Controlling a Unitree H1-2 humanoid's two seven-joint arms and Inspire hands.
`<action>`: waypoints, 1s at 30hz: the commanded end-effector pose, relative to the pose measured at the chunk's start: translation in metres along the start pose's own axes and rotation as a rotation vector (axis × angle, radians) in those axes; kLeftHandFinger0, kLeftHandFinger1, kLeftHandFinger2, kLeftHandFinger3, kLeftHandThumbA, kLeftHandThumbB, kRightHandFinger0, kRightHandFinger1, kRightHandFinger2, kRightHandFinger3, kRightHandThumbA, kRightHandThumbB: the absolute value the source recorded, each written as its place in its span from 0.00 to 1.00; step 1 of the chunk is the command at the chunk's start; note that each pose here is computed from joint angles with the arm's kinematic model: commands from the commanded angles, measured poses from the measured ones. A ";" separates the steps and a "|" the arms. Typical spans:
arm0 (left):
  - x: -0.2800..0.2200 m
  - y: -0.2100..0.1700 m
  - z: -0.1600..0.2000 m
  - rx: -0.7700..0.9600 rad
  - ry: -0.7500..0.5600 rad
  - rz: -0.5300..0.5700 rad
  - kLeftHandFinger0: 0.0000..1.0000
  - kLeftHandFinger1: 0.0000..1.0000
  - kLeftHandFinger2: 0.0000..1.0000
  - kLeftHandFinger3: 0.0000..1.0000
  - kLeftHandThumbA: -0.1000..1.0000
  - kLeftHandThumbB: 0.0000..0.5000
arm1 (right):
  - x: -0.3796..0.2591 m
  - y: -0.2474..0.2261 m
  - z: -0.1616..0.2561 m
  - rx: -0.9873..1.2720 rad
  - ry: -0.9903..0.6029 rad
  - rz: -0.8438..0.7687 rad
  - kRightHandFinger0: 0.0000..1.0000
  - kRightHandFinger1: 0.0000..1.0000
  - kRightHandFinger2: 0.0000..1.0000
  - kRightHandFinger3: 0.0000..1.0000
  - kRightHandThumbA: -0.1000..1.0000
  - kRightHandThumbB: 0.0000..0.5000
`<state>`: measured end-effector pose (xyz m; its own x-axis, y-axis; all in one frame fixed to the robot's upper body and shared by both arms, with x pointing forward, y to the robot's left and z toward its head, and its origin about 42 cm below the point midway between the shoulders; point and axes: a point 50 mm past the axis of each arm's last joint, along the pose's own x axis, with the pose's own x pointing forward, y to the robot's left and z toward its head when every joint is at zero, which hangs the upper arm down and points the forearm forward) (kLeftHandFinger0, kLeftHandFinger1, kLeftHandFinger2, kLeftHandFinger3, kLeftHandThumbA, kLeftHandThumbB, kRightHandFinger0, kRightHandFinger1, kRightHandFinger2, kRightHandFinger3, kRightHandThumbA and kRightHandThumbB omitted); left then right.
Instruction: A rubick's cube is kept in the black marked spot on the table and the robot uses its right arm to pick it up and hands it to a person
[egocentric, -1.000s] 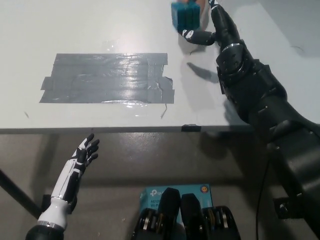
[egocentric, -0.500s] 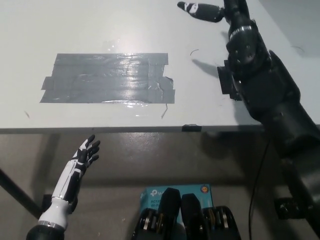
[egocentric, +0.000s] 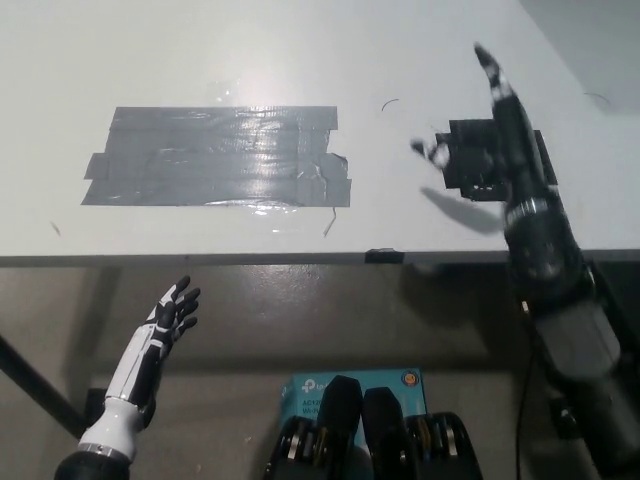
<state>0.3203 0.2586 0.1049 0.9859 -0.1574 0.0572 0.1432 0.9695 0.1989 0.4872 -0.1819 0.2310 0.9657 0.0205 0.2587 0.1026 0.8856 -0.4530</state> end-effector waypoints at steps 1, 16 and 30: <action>0.033 0.010 0.041 0.050 -0.148 -0.015 1.00 1.00 1.00 1.00 1.00 0.37 | -0.180 -0.116 0.143 0.221 -0.698 -0.049 1.00 1.00 1.00 1.00 1.00 0.41; -0.001 0.001 0.017 0.036 -0.085 -0.021 1.00 1.00 1.00 1.00 1.00 0.38 | -0.212 -0.066 0.045 0.379 -0.408 -0.041 1.00 1.00 1.00 1.00 1.00 0.27; -0.030 -0.007 -0.002 0.015 -0.032 -0.009 1.00 1.00 1.00 1.00 0.99 0.32 | -0.208 -0.010 -0.053 0.373 -0.073 0.051 1.00 1.00 1.00 1.00 0.99 0.34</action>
<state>0.2924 0.2603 0.0877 0.9879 -0.1545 0.0125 0.1493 0.9700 0.1920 0.2955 -0.2252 0.1368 0.9681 0.0421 0.2469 0.0072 0.9808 -0.1951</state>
